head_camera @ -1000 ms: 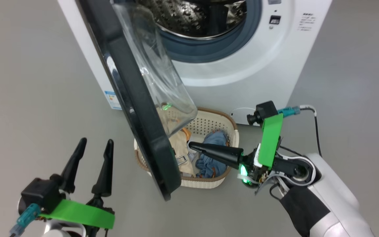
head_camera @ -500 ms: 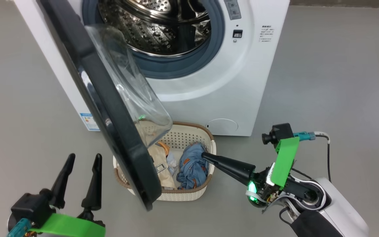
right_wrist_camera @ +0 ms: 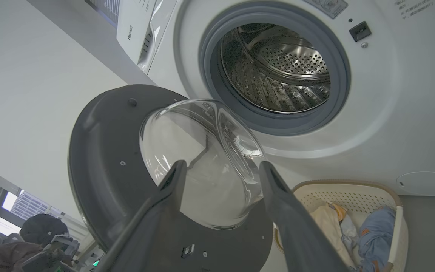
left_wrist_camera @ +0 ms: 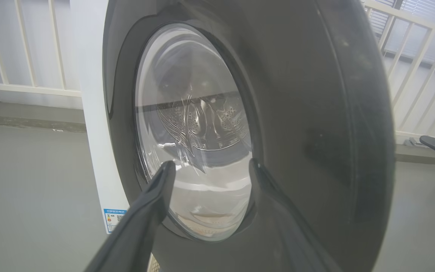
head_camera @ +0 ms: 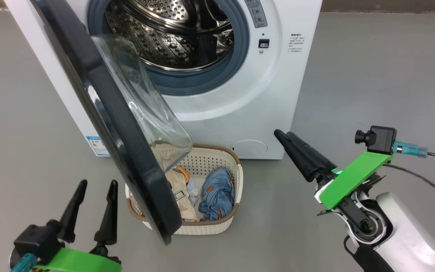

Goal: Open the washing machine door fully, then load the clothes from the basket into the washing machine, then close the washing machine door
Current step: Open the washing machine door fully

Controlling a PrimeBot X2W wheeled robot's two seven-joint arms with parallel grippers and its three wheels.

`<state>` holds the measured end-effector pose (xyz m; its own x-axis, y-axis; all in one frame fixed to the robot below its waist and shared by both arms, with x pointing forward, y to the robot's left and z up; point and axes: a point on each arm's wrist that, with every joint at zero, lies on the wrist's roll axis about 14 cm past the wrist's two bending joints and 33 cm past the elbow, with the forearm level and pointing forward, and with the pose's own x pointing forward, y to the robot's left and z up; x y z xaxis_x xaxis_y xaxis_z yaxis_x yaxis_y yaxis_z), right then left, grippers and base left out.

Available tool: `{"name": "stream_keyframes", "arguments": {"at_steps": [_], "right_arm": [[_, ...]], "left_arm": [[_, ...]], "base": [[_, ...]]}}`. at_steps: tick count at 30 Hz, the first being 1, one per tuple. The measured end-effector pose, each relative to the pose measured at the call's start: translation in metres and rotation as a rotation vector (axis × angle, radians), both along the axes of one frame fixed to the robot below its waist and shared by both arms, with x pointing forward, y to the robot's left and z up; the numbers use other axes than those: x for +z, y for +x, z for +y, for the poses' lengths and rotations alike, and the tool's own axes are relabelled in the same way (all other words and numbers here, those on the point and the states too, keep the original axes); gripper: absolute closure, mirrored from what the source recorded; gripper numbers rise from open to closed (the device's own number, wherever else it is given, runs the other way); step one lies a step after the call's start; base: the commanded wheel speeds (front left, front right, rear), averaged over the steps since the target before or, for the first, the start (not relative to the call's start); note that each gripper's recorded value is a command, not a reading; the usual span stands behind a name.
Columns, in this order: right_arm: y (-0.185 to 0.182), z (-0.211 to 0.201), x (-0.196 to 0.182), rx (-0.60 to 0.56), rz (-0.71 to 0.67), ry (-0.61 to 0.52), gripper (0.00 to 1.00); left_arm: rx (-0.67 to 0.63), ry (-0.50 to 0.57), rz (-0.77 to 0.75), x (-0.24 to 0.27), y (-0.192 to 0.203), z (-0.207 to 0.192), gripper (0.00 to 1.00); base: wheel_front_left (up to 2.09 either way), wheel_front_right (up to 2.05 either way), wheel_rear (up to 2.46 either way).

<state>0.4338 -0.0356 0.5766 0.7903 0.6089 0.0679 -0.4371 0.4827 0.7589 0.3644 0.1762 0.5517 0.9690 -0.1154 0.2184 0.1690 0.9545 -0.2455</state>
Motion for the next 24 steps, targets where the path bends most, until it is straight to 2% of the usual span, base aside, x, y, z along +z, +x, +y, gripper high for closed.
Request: {"name": "stream_keyframes", "arguments": {"at_steps": [6, 10, 18, 24], "right_arm": [[0.011, -0.02, 0.005, -0.148, -0.262, -0.244, 0.0], [0.014, -0.032, 0.002, -0.206, -0.379, -0.376, 0.0], [0.017, -0.054, 0.001, -0.292, -0.502, -0.546, 0.0], [-0.002, -0.078, -0.021, -0.364, -0.469, -0.605, 0.0]], "left_arm": [[-0.002, 0.002, 0.003, -0.001, 0.001, 0.0, 0.0], [-0.006, 0.002, 0.003, -0.001, 0.002, -0.002, 0.0], [-0.009, 0.015, -0.002, 0.0, 0.004, -0.003, 0.0], [-0.001, 0.017, -0.002, 0.0, 0.007, -0.001, 0.0]], "base": [[0.0, 0.0, 0.0], [0.0, 0.0, 0.0], [0.0, 0.0, 0.0], [0.0, 0.0, 0.0]]}}
